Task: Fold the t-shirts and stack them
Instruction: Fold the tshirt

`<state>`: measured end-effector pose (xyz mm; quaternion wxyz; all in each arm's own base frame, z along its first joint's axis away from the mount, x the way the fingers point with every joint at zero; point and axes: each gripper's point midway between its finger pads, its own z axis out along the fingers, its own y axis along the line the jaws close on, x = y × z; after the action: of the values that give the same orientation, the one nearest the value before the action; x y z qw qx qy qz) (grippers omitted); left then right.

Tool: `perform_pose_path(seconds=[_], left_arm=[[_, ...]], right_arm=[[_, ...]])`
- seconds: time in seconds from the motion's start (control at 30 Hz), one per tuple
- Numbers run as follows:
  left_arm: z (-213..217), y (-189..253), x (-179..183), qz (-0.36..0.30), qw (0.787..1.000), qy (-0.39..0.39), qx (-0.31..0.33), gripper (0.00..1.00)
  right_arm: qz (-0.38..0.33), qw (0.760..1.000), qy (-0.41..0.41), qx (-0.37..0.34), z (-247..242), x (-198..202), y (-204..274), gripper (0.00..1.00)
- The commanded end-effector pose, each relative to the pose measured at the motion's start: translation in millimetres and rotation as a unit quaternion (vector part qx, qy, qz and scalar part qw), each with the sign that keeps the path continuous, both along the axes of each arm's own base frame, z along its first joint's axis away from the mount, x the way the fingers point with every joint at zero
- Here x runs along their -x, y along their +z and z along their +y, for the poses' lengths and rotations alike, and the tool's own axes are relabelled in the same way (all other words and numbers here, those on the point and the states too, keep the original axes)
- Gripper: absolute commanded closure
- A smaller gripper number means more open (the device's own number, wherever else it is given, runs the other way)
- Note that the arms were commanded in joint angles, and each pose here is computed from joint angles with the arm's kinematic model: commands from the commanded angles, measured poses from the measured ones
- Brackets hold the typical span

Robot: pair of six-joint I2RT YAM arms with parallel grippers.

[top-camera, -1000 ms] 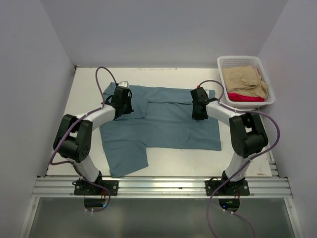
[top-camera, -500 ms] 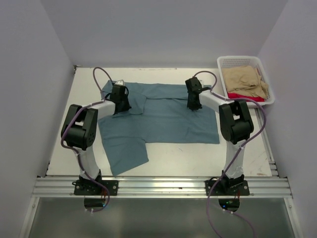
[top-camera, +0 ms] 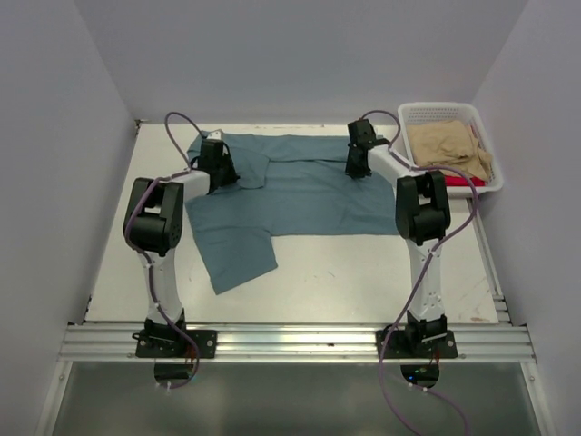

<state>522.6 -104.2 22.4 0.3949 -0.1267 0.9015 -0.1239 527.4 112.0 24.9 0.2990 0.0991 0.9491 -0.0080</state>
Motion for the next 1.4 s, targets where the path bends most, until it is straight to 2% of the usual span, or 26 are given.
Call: perform_pose_path(seconds=[0.0,0.13,0.17,0.2,0.23,0.3,0.33,0.37,0.4,0.43,0.47,0.5,0.53,0.57,0.63,0.67,0.77,0.87,0.93,1.0,1.03,1.1,1.13,1.37], left_arm=[[0,26,-19,-0.047,0.999,-0.014,0.011,1.00],[-1,86,-23,-0.114,0.993,-0.026,0.012,1.00],[-2,115,-21,-0.142,0.989,-0.031,0.013,1.00],[-1,125,-16,-0.147,0.989,-0.033,0.014,1.00],[-2,137,-11,-0.154,0.987,-0.038,0.015,0.98],[0,162,13,-0.150,0.988,-0.037,0.002,0.81],[4,163,24,-0.132,0.991,-0.034,-0.022,0.73],[8,172,35,-0.122,0.991,-0.025,-0.041,0.59],[4,158,60,-0.061,0.996,-0.034,-0.063,0.54],[3,153,75,-0.033,0.996,-0.034,-0.078,0.52],[1,156,93,-0.015,0.996,-0.036,-0.079,0.49],[-3,133,125,0.040,0.994,-0.049,-0.087,0.49],[-9,127,141,0.057,0.994,-0.055,-0.076,0.49],[-9,113,171,0.079,0.992,-0.066,-0.069,0.48],[-21,111,202,0.087,0.993,-0.078,-0.029,0.48],[-17,91,222,0.115,0.990,-0.074,-0.026,0.48],[-20,73,262,0.160,0.986,-0.058,0.004,0.49],[-27,75,288,0.170,0.984,-0.030,0.032,0.49],[-26,82,295,0.159,0.986,0.016,0.043,0.49],[-28,82,313,0.174,0.983,0.032,0.047,0.48],[-30,88,317,0.169,0.982,0.057,0.068,0.48],[-24,86,331,0.175,0.979,0.082,0.057,0.48],[-24,89,336,0.173,0.977,0.104,0.071,0.48],[1,32,382,0.250,0.951,0.178,0.035,0.48]], right_arm=[[-0.009,1.000,0.010,0.014,-10,-16,16,1.00],[-0.086,0.996,0.012,0.001,-9,-34,69,1.00],[-0.103,0.995,0.011,-0.002,-10,-34,83,1.00],[-0.134,0.991,0.011,-0.010,-9,-31,115,1.00],[-0.149,0.989,0.010,-0.012,-11,-26,120,1.00],[-0.184,0.983,0.003,-0.020,-15,-13,160,1.00],[-0.166,0.986,0.002,-0.017,-18,2,153,1.00],[-0.159,0.987,0.001,-0.017,-20,11,154,1.00],[-0.154,0.988,0.002,-0.018,-20,22,159,0.94],[-0.151,0.988,0.000,-0.020,-24,38,168,0.70],[-0.128,0.992,0.006,-0.022,-23,55,156,0.60],[-0.118,0.993,0.003,-0.021,-25,67,155,0.51],[-0.102,0.995,0.004,-0.019,-28,88,151,0.40],[-0.095,0.995,0.001,-0.016,-31,98,147,0.36],[-0.089,0.996,-0.006,-0.017,-38,123,145,0.33],[-0.088,0.996,-0.005,-0.016,-39,131,143,0.33],[-0.086,0.996,-0.010,-0.010,-47,152,141,0.32],[-0.077,0.997,-0.007,-0.012,-49,167,137,0.31],[-0.069,0.997,-0.006,-0.014,-50,173,130,0.30],[-0.067,0.998,-0.003,-0.018,-48,177,127,0.30],[-0.063,0.998,-0.004,-0.017,-49,180,124,0.30],[-0.060,0.998,-0.002,-0.019,-48,183,121,0.29],[-0.056,0.998,0.000,-0.020,-48,185,118,0.29],[-0.050,0.998,0.007,-0.038,-42,191,109,0.26]])
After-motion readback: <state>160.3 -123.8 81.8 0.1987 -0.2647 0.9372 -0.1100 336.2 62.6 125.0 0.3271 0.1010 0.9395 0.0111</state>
